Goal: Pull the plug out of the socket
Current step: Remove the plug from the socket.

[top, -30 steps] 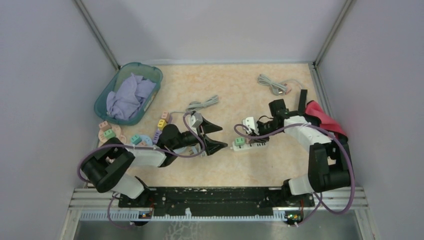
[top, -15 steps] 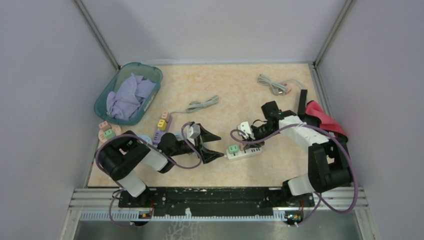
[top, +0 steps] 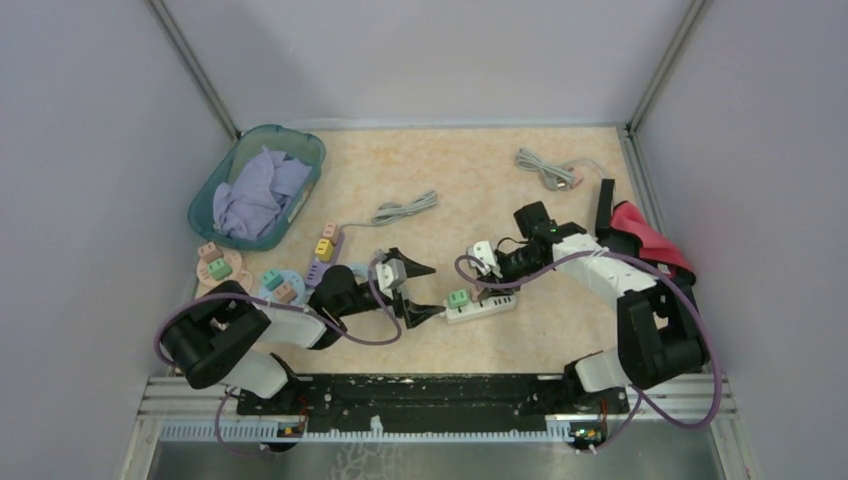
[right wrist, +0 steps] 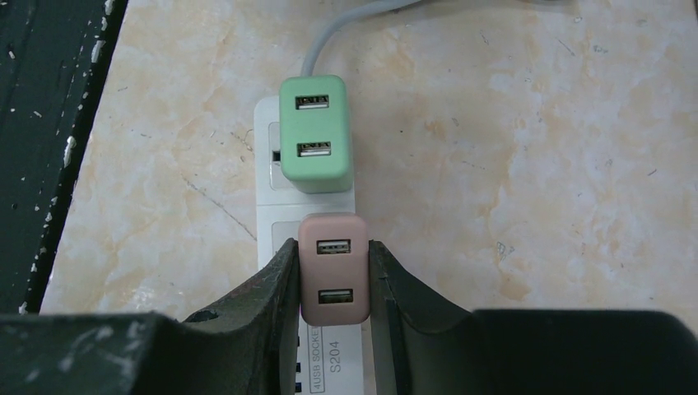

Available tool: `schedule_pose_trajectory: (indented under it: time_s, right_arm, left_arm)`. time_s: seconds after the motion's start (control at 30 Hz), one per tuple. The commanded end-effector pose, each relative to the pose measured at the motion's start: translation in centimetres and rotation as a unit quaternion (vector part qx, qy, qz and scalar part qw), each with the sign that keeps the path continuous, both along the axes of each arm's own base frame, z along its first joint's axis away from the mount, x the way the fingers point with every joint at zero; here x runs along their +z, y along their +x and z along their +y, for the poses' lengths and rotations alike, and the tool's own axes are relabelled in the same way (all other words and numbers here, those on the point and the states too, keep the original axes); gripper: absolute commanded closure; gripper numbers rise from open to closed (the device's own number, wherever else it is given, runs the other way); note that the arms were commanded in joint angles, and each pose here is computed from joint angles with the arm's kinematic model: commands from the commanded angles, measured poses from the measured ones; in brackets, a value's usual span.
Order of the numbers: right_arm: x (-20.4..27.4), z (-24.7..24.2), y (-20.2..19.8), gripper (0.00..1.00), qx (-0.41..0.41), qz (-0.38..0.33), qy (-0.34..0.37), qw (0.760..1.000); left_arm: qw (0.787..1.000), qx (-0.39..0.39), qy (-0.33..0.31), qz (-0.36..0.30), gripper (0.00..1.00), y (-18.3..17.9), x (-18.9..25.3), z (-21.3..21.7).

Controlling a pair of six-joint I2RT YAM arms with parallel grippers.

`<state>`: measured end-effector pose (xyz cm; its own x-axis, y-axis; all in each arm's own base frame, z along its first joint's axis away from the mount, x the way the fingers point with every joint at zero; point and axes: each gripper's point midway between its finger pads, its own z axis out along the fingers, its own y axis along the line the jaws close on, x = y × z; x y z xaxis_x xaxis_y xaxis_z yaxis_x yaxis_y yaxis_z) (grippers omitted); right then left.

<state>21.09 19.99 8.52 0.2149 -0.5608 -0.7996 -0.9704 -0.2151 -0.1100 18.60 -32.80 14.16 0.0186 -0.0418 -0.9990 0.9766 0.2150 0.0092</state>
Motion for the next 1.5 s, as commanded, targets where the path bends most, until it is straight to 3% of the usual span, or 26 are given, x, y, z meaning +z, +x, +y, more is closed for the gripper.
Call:
schedule_pose_trajectory:
  time_s: [0.0,0.1,0.4,0.6,1.0,1.27,1.47]
  right_arm:
    - [2.7,2.1,0.5,1.0,0.013,-0.027,0.06,0.998]
    - [2.4,2.2,0.2,1.0,0.016,-0.014,0.058,0.998]
    - [1.5,2.1,-0.5,1.0,0.032,-0.003,0.051,0.998]
    - [1.2,2.0,-0.7,1.0,0.04,-0.009,0.047,0.998]
    - [1.0,1.9,-1.0,1.0,0.045,-0.003,0.047,0.998]
    - [1.0,1.9,-1.2,1.0,0.051,-0.005,0.049,0.997]
    - [0.9,2.0,-1.2,1.0,0.052,-0.003,0.05,0.997]
  left_arm:
    - [1.0,0.015,0.019,-0.011,0.05,0.3,-0.9,0.4]
    - [1.0,0.022,0.009,-0.007,0.0,0.5,-0.5,0.5]
    - [0.999,0.039,-0.03,0.022,0.0,1.3,0.5,-0.1]
    - [0.999,0.022,0.022,-0.014,0.07,0.2,-1.4,-0.4]
    - [0.997,0.009,0.057,-0.049,0.08,-0.5,-2.5,-1.1]
    - [0.998,-0.009,0.047,-0.033,0.17,-0.9,-2.8,-2.9]
    - [0.997,0.004,0.07,-0.03,0.29,-0.4,-4.6,-4.7]
